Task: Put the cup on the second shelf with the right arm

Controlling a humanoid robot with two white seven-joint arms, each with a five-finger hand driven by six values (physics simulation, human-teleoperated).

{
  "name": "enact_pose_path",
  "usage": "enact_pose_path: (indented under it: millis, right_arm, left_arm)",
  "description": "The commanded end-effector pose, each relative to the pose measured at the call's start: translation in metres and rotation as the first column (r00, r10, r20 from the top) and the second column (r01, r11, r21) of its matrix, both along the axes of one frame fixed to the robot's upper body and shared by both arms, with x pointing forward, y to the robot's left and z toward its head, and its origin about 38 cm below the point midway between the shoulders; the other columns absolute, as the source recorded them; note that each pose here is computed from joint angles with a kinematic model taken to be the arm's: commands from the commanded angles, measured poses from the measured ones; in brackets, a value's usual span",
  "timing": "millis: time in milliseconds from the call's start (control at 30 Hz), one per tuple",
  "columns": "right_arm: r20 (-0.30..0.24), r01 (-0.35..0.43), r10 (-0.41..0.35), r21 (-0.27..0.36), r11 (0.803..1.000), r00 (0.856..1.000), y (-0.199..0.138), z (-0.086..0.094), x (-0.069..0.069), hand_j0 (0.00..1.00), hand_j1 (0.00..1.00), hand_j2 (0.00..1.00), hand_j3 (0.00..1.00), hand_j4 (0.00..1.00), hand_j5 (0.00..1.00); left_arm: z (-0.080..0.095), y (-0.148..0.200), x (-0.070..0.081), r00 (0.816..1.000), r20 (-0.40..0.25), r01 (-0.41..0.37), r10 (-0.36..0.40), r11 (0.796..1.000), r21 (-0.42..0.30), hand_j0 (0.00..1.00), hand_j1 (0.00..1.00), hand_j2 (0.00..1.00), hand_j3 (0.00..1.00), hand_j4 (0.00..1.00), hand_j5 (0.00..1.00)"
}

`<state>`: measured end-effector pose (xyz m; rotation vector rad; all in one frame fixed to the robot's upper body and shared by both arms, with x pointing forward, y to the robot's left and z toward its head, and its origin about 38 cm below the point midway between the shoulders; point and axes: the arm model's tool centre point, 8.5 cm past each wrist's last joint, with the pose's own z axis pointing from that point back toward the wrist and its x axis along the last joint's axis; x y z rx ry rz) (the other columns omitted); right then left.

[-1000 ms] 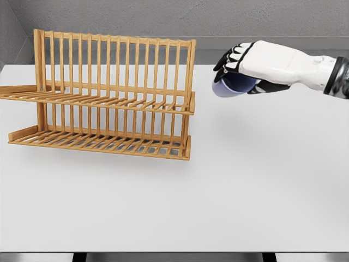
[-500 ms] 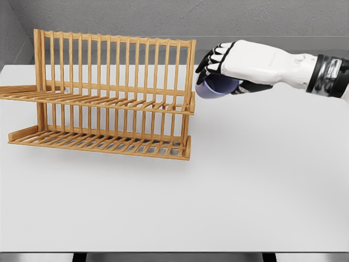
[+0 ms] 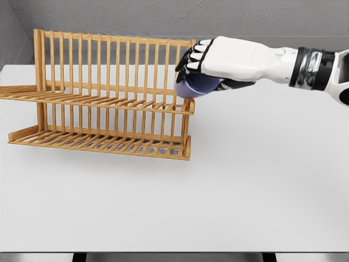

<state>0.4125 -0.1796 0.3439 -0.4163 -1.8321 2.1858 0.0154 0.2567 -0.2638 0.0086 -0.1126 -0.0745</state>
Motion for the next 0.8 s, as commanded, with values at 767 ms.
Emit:
enact_pose_path:
  millis: [767]
  right_arm:
    - [0.075,0.177,-0.191,0.165,0.970,0.979,-0.081,0.036,0.002,1.00,1.00,1.00,1.00,1.00,1.00]
  left_arm:
    - [0.000,0.000,0.000,1.000,0.000,0.000,0.000,1.000,0.000,1.00,1.00,1.00,1.00,1.00,1.00]
